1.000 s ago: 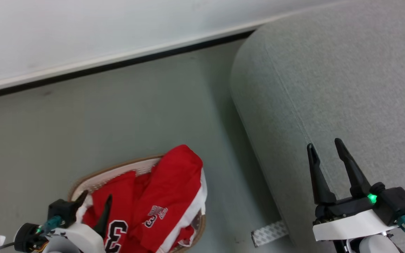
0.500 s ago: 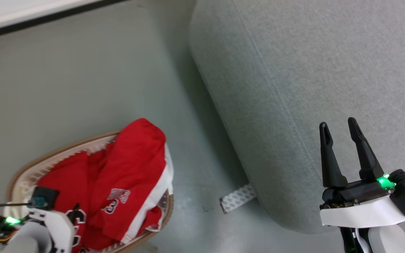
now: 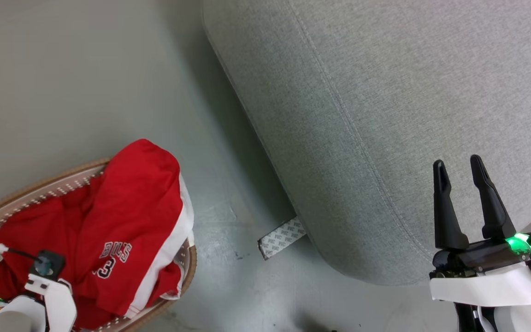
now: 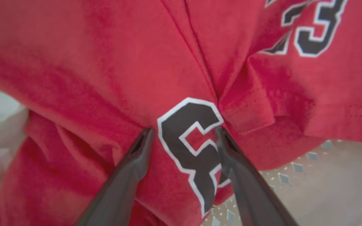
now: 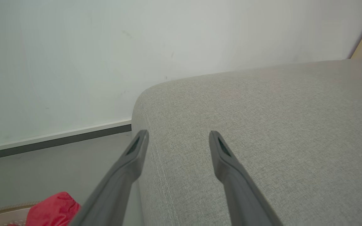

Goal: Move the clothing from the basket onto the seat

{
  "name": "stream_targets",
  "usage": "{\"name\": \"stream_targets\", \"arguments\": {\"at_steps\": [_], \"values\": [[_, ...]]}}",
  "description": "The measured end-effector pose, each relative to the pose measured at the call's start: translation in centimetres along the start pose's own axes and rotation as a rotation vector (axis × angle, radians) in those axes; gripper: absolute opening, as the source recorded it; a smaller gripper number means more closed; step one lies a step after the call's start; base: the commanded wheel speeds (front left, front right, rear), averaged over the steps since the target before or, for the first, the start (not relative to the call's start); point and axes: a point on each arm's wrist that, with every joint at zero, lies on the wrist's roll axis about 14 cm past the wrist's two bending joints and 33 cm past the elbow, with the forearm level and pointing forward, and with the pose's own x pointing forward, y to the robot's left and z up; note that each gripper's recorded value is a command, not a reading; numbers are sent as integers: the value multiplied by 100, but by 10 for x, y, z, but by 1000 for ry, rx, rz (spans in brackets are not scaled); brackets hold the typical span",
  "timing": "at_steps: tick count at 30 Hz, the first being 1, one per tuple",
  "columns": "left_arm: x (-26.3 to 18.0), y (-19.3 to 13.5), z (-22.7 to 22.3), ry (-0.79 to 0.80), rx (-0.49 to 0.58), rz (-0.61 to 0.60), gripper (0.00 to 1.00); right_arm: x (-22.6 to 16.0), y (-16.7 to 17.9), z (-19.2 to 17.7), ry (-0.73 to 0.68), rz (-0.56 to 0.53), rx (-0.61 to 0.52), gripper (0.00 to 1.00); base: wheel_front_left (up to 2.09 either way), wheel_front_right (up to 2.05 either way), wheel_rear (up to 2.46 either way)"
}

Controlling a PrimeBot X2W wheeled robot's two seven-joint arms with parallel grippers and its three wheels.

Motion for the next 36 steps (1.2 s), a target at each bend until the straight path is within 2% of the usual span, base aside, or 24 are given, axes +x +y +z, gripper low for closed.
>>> {"name": "stream_targets", "arguments": {"at_steps": [10, 11, 12, 13, 26, 32, 36], "values": [[15, 0, -22, 54, 39, -29, 100, 5, 13, -17, 44, 29, 0, 100, 10, 10, 10], [16, 0, -23, 53, 35, -31, 89, 6, 14, -19, 47, 33, 1, 100, 0, 0, 0], [17, -1, -24, 53, 37, -35, 21, 6, 14, -20, 50, 34, 1, 100, 0, 0, 0], [17, -2, -22, 41, 37, -38, 0, 6, 15, -20, 51, 35, 1, 100, 0, 0, 0], [-9, -4, 14, -89, 8, -18, 0, 4, 21, 7, -25, 66, 22, 100, 0, 0, 0], [-44, -25, 53, -230, -11, -15, 0, -2, 22, 25, -77, 84, 16, 100, 0, 0, 0], [-73, -26, 68, -317, -85, 20, 0, -2, 37, 31, -103, 134, 19, 100, 0, 0, 0]]}}
